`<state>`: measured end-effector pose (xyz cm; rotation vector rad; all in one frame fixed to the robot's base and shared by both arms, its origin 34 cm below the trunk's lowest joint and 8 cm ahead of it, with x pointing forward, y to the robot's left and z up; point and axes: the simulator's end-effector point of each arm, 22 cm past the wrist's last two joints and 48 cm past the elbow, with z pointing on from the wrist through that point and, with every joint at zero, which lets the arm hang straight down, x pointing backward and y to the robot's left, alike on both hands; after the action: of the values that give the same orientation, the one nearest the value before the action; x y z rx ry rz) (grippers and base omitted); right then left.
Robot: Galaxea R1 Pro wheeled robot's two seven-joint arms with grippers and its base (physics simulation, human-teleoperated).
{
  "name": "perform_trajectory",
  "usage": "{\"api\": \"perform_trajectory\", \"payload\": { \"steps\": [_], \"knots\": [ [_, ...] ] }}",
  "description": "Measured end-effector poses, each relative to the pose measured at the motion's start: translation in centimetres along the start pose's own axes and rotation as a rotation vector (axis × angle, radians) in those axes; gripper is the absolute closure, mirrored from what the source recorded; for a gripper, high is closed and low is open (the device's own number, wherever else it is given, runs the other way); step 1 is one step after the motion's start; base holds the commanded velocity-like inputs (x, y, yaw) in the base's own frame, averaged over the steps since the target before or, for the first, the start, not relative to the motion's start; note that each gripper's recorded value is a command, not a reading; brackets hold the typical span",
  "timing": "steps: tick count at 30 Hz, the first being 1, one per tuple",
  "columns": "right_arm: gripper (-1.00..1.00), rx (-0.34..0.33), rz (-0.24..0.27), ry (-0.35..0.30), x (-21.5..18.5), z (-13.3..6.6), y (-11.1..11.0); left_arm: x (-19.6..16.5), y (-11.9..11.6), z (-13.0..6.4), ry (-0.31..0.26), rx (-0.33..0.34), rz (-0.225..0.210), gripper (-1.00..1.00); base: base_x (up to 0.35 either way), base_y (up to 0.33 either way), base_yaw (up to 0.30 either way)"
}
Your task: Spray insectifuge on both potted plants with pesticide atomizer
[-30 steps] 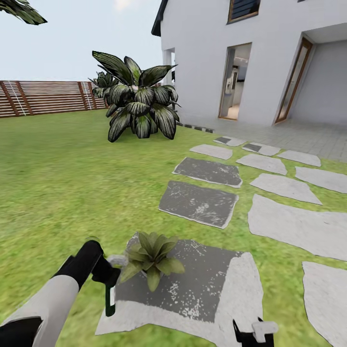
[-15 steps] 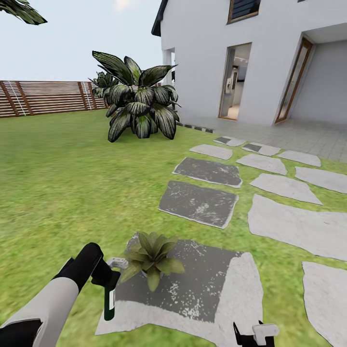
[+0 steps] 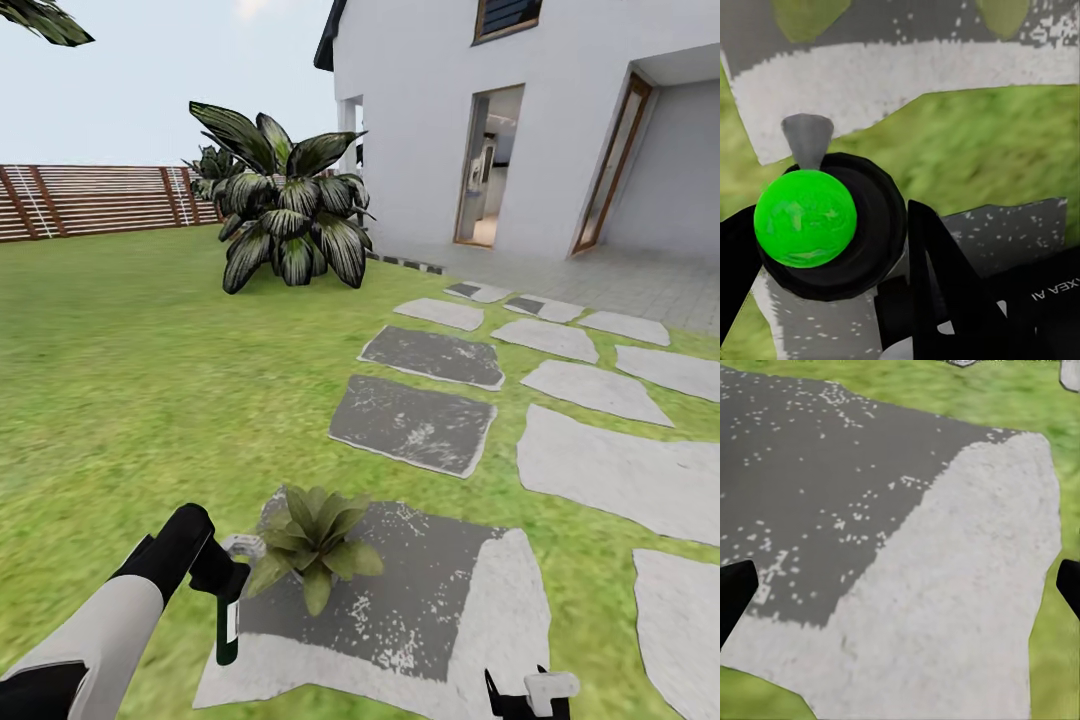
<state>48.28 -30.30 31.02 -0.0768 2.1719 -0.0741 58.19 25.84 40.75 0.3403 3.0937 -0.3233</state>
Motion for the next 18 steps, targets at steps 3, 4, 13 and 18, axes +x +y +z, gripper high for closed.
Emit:
{"api": "perform_trajectory", "payload": {
  "steps": [3,4,13,18],
  "knots": [
    [-1.0,0.0,0.0,0.0,0.0,0.0,0.1,0.0,0.0,0.0,0.0,0.0,0.0,1.0,0.29,0.0,0.0],
    [-1.0,0.0,0.001,0.0,0.0,0.0,0.1,0.0,0.0,0.0,0.0,0.0,0.0,1.0,0.319,0.0,0.0],
    [-1.0,0.0,0.003,-0.002,-0.1,0.0,0.2,0.9,0.0,0.5,0.054,-0.058,0.086,1.0,0.104,0.0,-0.042],
    [-1.0,0.0,0.003,-0.001,0.0,0.0,0.2,1.6,-0.1,1.0,0.085,-0.077,0.12,1.0,0.003,0.0,-0.251]
  ]
}}
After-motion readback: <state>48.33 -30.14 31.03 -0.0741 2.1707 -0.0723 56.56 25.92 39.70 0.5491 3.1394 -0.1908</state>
